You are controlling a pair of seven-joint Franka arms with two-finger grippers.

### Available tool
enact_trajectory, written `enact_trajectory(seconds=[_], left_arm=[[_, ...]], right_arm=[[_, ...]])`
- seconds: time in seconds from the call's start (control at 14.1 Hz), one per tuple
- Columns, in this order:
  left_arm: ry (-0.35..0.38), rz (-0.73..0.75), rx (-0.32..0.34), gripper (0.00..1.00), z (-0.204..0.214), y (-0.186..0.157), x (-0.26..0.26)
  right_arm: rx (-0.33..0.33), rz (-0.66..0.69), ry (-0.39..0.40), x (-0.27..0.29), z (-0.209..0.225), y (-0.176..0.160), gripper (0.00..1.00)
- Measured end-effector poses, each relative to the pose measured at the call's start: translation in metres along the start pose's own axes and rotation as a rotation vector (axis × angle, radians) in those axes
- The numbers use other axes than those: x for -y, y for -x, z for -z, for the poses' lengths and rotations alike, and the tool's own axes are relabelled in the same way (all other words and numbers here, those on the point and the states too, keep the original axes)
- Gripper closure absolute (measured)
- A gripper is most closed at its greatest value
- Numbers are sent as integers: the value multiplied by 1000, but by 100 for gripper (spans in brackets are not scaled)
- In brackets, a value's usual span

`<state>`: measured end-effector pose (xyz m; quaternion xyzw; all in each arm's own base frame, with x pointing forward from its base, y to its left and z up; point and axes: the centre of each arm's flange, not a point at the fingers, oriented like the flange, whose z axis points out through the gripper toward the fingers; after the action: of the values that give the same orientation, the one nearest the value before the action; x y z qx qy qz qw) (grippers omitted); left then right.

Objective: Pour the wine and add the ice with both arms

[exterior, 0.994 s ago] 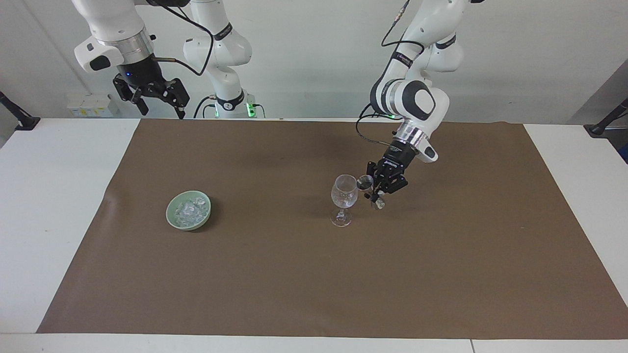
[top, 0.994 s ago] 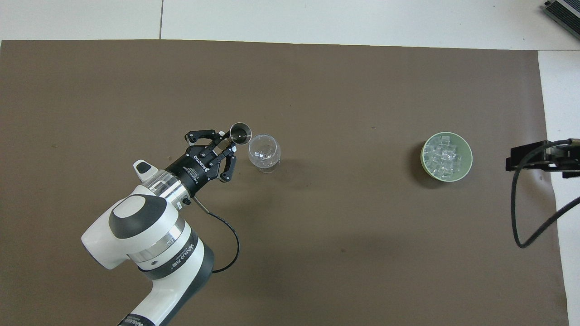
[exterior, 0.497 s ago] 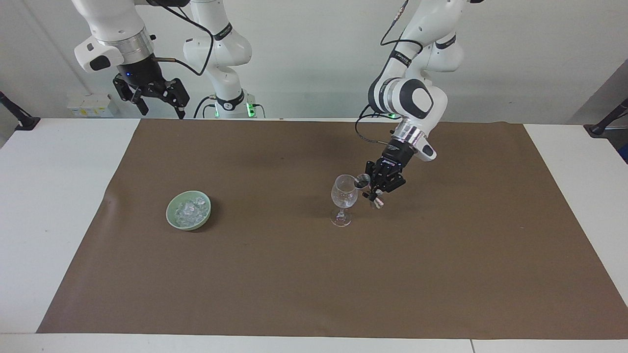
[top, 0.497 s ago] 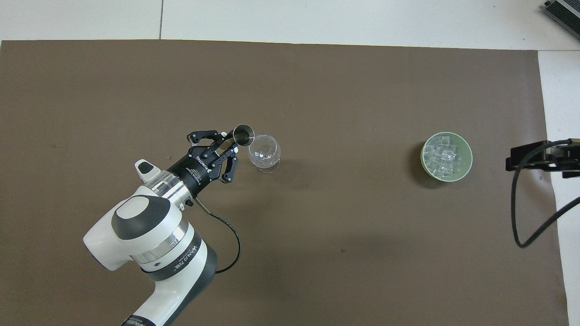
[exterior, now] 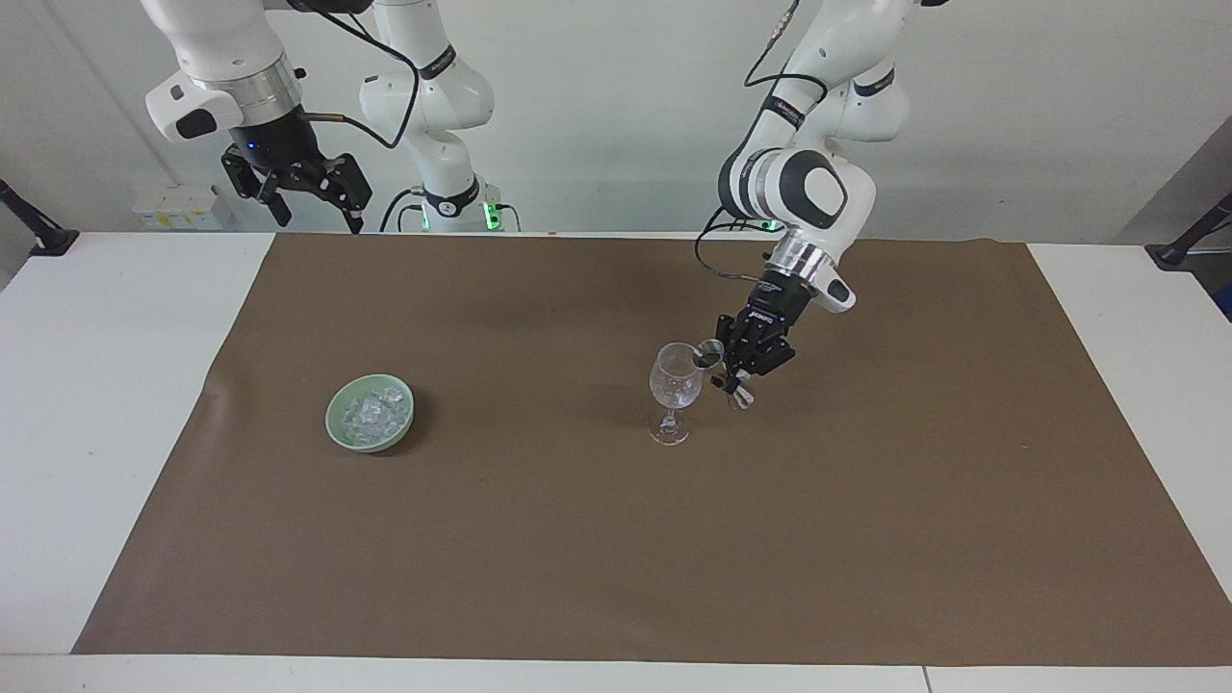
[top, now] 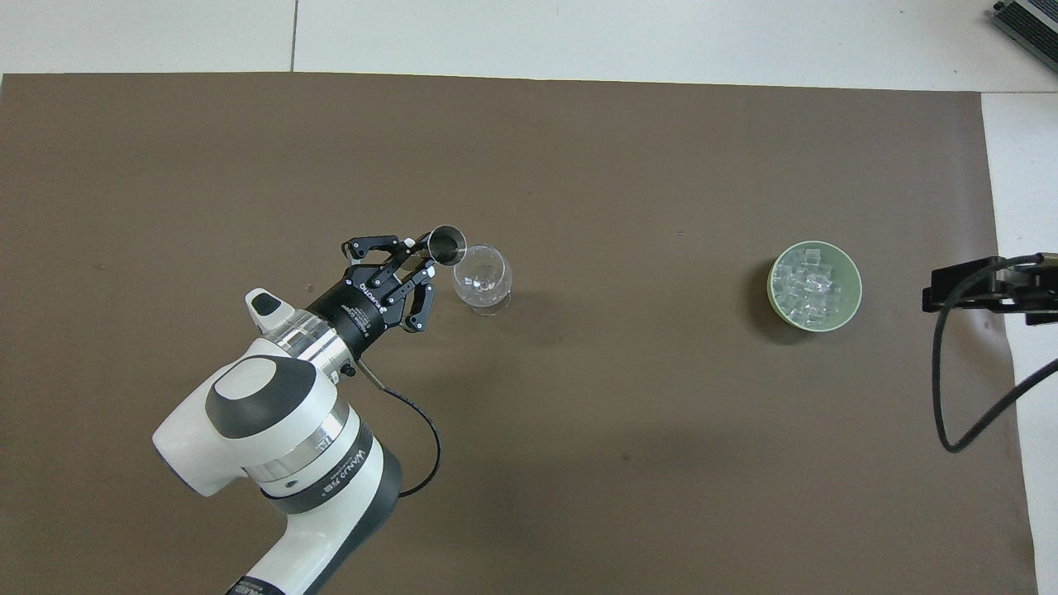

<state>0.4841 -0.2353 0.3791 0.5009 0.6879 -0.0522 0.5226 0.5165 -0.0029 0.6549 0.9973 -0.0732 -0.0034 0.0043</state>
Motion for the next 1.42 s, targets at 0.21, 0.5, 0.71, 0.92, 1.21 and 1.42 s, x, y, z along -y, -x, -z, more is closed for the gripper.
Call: enact_trajectory(seconds=[0.21, 0.5, 0.71, 0.92, 1.21, 1.42], left_arm=[[4, -22, -5, 79, 0, 3, -1], [2, -47, -13, 79, 0, 6, 1], [-1, -69, -20, 79, 0, 7, 3], [3, -89, -28, 79, 0, 8, 2], [6, -116, -42, 79, 1, 8, 1], [5, -138, -41, 79, 1, 11, 2]], right_arm=[[0, 0, 0, 0, 0, 0, 0], [0, 0, 0, 0, 0, 0, 0], [0, 0, 0, 0, 0, 0, 0], [0, 0, 0, 0, 0, 0, 0], [0, 0, 0, 0, 0, 0, 0], [0, 0, 0, 0, 0, 0, 0]])
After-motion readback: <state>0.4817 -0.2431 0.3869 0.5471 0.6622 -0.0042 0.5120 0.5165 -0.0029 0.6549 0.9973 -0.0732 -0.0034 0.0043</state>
